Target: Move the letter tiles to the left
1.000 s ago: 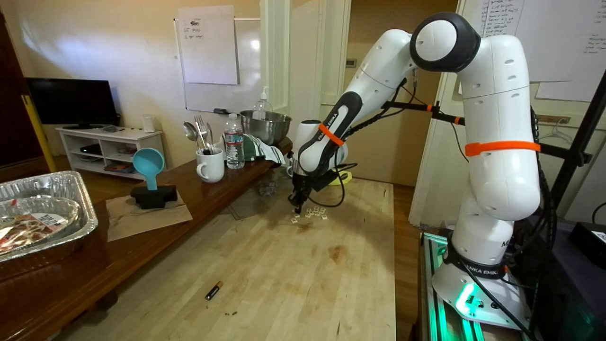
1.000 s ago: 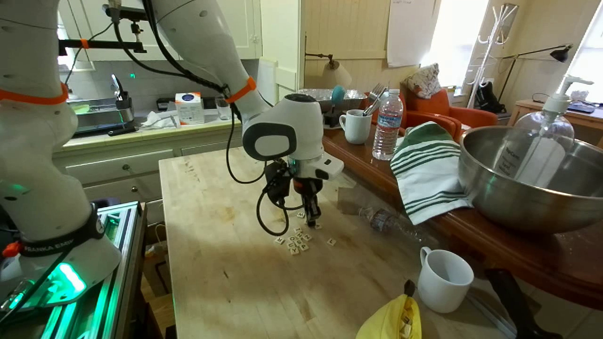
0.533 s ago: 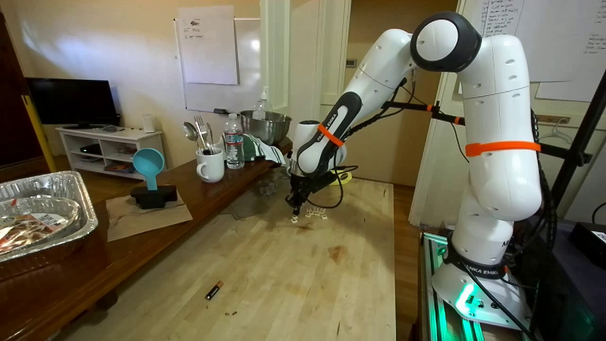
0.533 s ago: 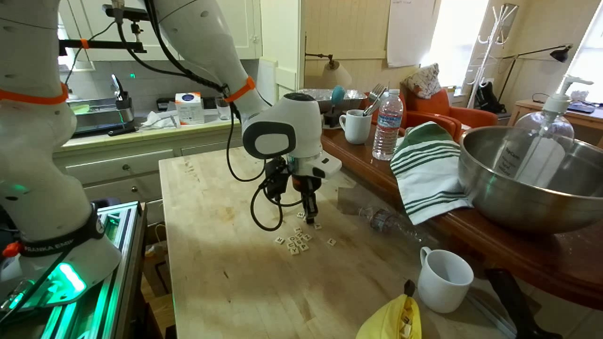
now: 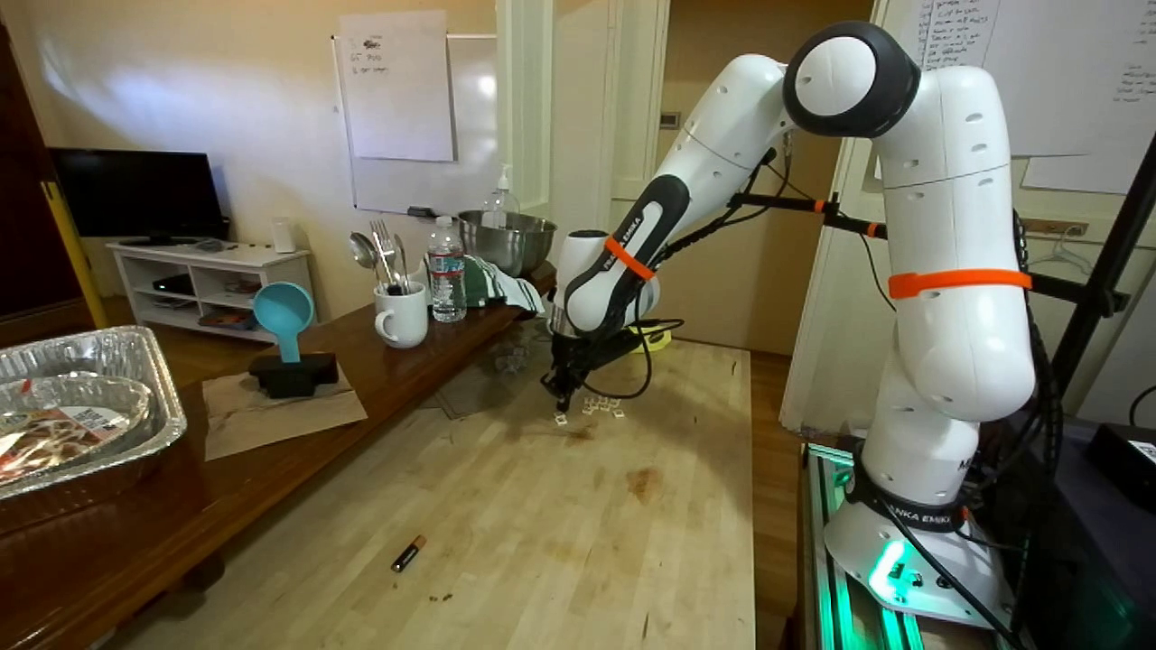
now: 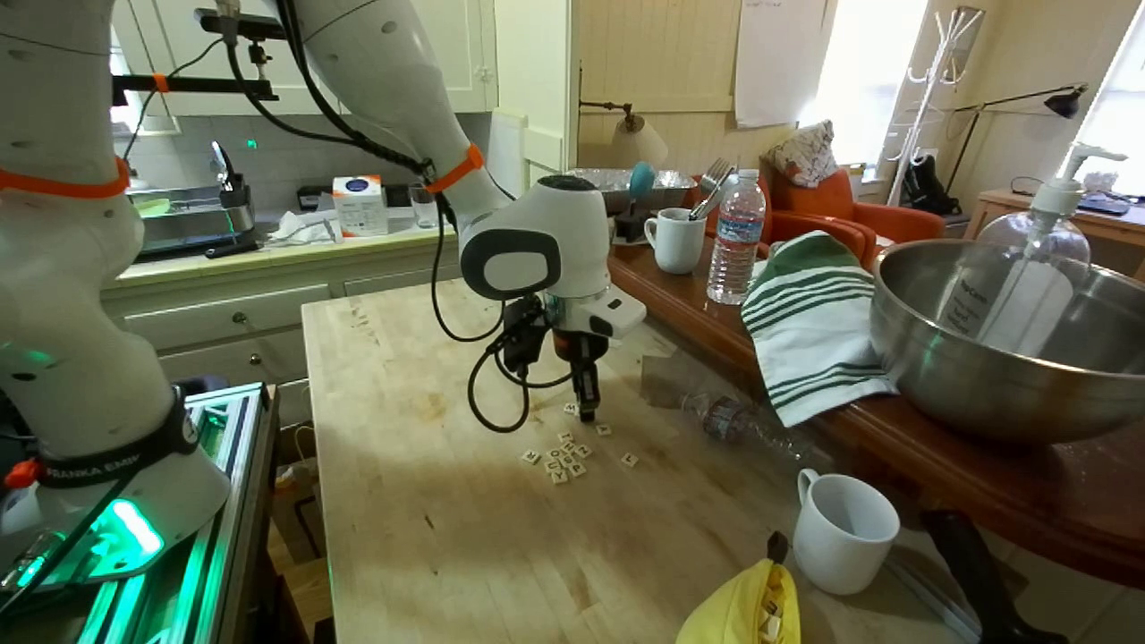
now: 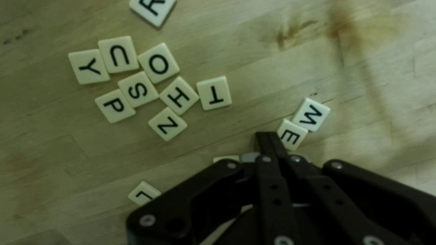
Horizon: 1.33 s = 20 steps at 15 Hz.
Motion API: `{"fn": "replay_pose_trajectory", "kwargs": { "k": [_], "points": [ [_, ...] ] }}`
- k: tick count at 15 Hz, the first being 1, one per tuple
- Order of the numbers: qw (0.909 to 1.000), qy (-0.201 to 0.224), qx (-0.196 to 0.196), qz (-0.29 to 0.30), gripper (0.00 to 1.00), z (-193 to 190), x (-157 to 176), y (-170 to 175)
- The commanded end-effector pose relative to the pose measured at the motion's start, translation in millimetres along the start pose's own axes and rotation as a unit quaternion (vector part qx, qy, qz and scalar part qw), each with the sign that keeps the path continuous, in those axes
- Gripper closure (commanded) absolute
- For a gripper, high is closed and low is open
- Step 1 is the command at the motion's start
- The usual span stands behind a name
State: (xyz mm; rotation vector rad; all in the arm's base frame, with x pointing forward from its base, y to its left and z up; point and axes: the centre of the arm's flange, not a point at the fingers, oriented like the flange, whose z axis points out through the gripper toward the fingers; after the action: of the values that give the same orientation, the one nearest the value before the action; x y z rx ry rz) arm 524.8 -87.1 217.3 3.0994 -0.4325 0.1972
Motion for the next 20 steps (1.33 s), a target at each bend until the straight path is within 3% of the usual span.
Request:
{"fn": "replay_pose_trajectory", "kwargs": {
  "k": [1,11,20],
  "points": [
    [0.9995,-0.021,0.002,0.024,1.00,9.1,-12.8,-5.8],
    [0.9983,-0.040,-0.004,0.043,1.00,9.9,-21.6,-8.0],
    [0.9991,-0.005,-0.020,0.036,1.00,-19.8,-16.6,-7.0]
  ]
}}
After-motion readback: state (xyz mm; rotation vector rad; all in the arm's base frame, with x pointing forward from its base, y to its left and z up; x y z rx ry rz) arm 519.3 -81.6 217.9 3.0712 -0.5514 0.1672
